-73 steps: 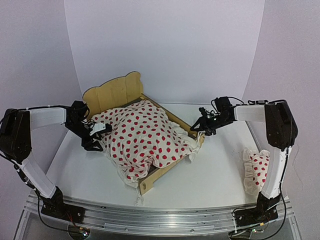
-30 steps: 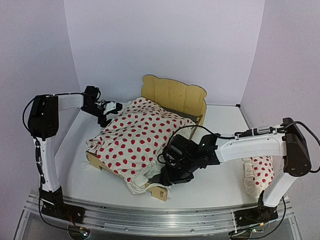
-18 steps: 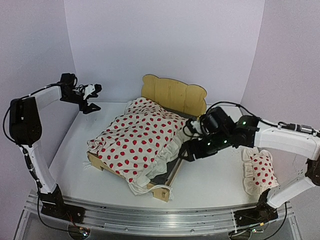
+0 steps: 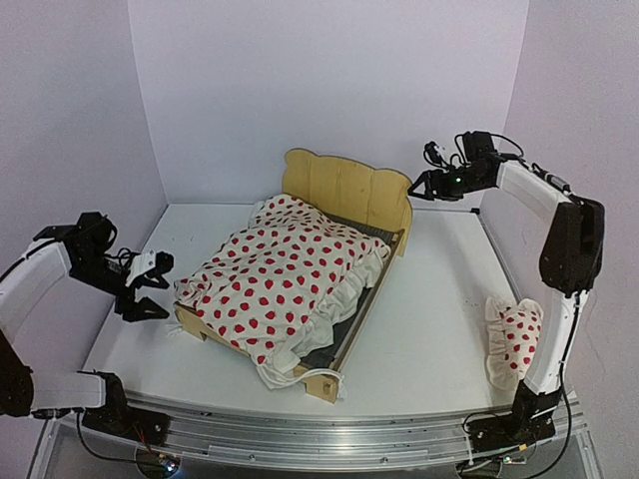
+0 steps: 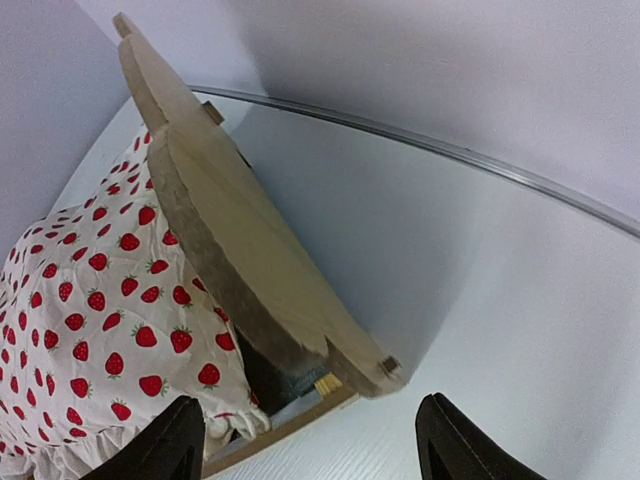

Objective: Set up the pet bed

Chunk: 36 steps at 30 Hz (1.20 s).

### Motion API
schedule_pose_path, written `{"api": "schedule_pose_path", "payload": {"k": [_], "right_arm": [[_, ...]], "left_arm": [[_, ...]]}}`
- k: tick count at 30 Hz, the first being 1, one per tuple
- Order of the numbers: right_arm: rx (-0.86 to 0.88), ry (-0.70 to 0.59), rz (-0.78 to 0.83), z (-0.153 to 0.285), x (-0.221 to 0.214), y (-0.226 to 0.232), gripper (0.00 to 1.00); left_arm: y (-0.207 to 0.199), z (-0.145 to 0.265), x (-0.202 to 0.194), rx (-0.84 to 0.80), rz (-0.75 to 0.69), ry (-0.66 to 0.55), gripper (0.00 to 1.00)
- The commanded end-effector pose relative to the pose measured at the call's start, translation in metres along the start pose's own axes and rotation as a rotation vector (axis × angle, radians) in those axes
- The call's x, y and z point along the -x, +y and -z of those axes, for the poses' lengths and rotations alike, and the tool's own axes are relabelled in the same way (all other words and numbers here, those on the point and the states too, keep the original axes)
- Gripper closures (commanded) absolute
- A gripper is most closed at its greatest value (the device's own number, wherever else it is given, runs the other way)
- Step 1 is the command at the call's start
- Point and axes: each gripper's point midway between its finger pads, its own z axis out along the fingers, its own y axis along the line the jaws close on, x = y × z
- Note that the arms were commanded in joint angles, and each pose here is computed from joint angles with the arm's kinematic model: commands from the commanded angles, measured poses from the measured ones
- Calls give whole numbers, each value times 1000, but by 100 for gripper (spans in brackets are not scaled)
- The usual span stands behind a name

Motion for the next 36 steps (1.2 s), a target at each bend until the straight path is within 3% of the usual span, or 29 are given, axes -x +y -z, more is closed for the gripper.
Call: {"api": "schedule_pose_path", "payload": {"k": [1,5,10,17,23,31,36], "right_arm": [[252,-70,170,-11,19,40,30],[223,-115,162,-26,18,28,33],[176,-144,88,-42,13,14,53],[108,-121,101,-46,-10,12,73],[73,-72,127,-29,-49,36,75],[67,-11,153,-9,-110,100,75],[-52,7,41,8,-150,118,73]], "left_arm": [[-25,-13,-21,-30,-21,32,27],[-19,-29,-32,6,-38,17,27],[8,-46,-37,101,-58,-18,28],[48,-52,-24,196,19,-104,28],[94,-57,-19,253,94,-118,28],[172,-51,2,374,155,-171,24],[191,-55,12,358,104,-197,23]]}}
